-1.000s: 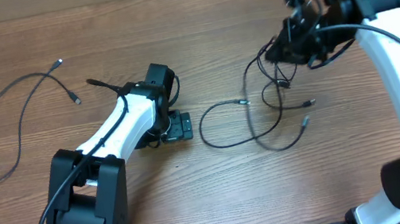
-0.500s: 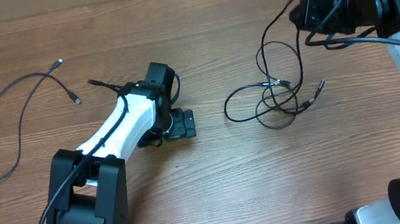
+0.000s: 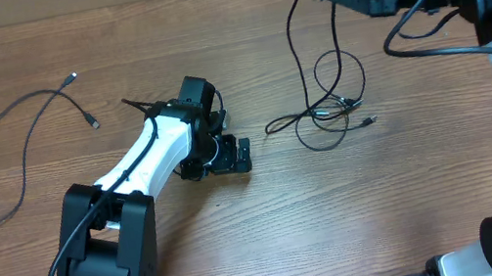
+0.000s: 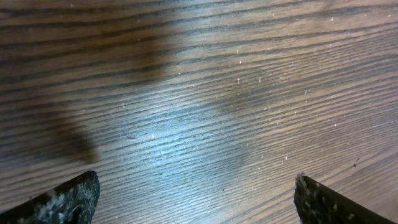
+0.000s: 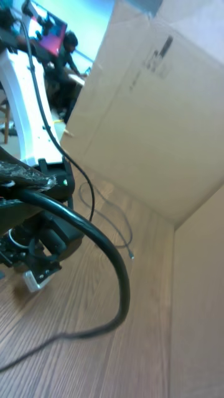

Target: Untangle cables

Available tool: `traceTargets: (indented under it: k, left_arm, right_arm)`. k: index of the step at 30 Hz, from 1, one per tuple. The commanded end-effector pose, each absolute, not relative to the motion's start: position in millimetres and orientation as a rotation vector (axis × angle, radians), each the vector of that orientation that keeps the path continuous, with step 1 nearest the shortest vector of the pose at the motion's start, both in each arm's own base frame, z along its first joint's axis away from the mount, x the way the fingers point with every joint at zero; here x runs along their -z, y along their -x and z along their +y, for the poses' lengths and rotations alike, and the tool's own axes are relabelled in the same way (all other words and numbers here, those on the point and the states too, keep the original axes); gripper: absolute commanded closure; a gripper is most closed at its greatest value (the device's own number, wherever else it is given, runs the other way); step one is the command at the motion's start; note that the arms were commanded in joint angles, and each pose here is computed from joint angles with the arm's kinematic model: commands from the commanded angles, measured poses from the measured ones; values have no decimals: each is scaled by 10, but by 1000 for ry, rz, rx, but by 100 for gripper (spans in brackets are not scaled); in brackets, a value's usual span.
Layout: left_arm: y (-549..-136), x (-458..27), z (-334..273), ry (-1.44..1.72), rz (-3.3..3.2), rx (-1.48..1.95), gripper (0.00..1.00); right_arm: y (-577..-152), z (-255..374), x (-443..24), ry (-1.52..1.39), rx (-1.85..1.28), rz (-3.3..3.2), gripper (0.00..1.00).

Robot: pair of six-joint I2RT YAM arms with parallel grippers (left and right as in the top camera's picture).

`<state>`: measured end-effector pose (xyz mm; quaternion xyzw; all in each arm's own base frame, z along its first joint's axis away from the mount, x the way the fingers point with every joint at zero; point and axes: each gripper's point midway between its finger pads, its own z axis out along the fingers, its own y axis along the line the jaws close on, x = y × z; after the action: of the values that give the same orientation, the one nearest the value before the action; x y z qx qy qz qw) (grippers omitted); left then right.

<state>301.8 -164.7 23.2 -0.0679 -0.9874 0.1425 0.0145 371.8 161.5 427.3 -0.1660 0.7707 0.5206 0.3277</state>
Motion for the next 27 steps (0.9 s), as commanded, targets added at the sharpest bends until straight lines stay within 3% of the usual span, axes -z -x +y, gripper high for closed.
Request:
traceTargets:
  k: [1,5,9,16,22,27]
  left_arm:
    - [-2988,-257,-1675,252,-3064,-476,0]
    - [-3009,-258,-1685,255,-3073,-482,0]
    - [-3064,-262,-1706,262,-3093,-497,0]
    - [-3097,-268,-1728,251,-3104,-512,0]
    - [-3088,-267,-1725,250,-3101,-509,0]
    - [-3077,-291,-1791,174,-3080,-571,0]
  right_arm:
    - [-3390,1523,-4723,616,-1533,1813,96]
    - [-3247,1329,-4920,717,-1608,1681,96]
    - [-3337,1183,-4861,618,-1585,1729,96]
    - [-3759,819,-3983,35,-1188,2211,96]
    - [-3553,540,-3403,-244,-935,2512,96]
    - [-3307,590,-3030,-274,-891,2696,96]
